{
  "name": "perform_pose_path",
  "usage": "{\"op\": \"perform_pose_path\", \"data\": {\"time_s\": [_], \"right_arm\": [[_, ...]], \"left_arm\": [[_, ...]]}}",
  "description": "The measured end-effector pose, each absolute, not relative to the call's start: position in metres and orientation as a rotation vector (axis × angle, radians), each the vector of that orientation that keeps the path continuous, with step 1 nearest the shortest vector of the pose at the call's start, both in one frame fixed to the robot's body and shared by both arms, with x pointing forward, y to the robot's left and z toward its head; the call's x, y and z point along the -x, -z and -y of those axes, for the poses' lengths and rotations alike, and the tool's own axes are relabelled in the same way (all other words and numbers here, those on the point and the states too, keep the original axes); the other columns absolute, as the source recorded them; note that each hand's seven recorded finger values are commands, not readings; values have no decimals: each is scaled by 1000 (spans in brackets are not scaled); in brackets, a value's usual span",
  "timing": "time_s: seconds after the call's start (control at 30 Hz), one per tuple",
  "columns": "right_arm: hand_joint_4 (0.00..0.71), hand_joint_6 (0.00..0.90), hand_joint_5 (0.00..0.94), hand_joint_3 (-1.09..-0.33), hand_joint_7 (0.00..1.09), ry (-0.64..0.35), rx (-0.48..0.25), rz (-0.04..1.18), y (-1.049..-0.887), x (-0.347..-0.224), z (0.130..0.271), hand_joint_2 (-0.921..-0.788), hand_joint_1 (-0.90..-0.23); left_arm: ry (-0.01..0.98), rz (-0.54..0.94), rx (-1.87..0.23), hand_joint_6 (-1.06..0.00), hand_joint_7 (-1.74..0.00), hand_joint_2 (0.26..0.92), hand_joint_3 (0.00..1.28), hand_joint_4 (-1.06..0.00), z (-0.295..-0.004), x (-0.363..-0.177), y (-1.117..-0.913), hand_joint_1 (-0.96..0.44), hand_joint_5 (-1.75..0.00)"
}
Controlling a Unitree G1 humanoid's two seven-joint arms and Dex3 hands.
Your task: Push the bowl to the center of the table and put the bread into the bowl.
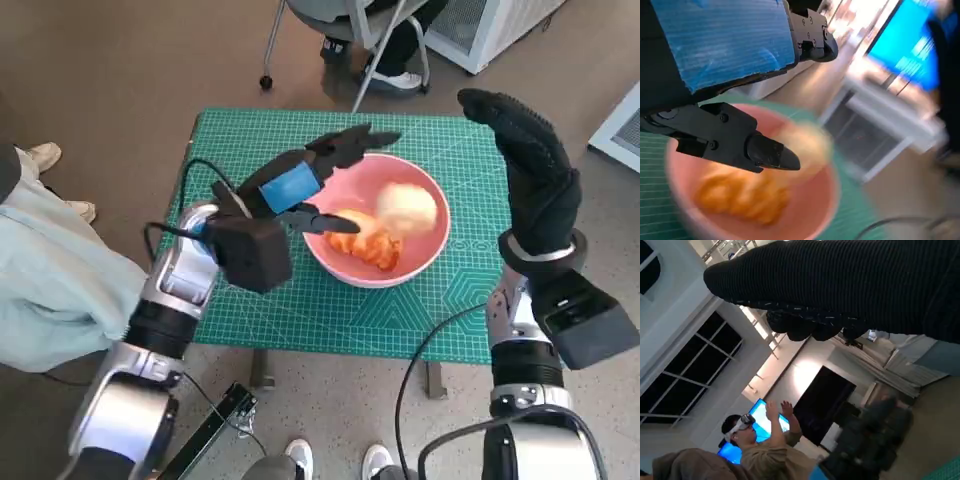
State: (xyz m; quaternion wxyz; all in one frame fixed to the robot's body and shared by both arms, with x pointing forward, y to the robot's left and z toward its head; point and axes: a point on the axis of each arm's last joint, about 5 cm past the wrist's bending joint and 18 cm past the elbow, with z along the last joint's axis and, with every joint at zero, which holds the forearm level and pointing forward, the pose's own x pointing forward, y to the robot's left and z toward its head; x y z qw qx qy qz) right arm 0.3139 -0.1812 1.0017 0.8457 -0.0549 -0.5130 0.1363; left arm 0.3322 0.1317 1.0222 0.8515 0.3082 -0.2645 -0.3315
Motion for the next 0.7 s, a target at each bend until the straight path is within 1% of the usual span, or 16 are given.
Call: {"op": "perform_pose_path", "data": {"time_s": [0.1,0.2,0.3,0.43,0.57,0.7], "right_arm": [[323,18,0,-741,822,-287,112,1075,-1002,-314,181,-921,-611],[319,7,0,-755,811,-284,107,1066,-1003,-315,181,-921,-609],[318,3,0,-766,803,-278,102,1062,-1004,-315,180,-921,-602],[318,0,0,-781,791,-267,94,1066,-1008,-315,179,-921,-591],[318,0,0,-790,782,-266,99,1071,-1012,-315,177,-921,-578],[317,1,0,-794,778,-261,99,1075,-1017,-314,174,-921,-568]], "left_arm": [[654,610,-547,-174,-374,921,91,-203,-132,-332,-1020,-421,-58],[594,663,-450,-221,-382,921,117,-279,-132,-331,-1019,-403,-76],[528,706,-351,-237,-388,921,132,-307,-132,-329,-1018,-400,-80],[454,750,-231,-204,-452,921,158,-339,-129,-325,-1014,-371,-51],[399,783,-124,-119,-595,921,179,-349,-125,-316,-1009,-330,-32],[366,804,-62,-56,-707,921,197,-350,-123,-309,-1005,-298,-25]]}}
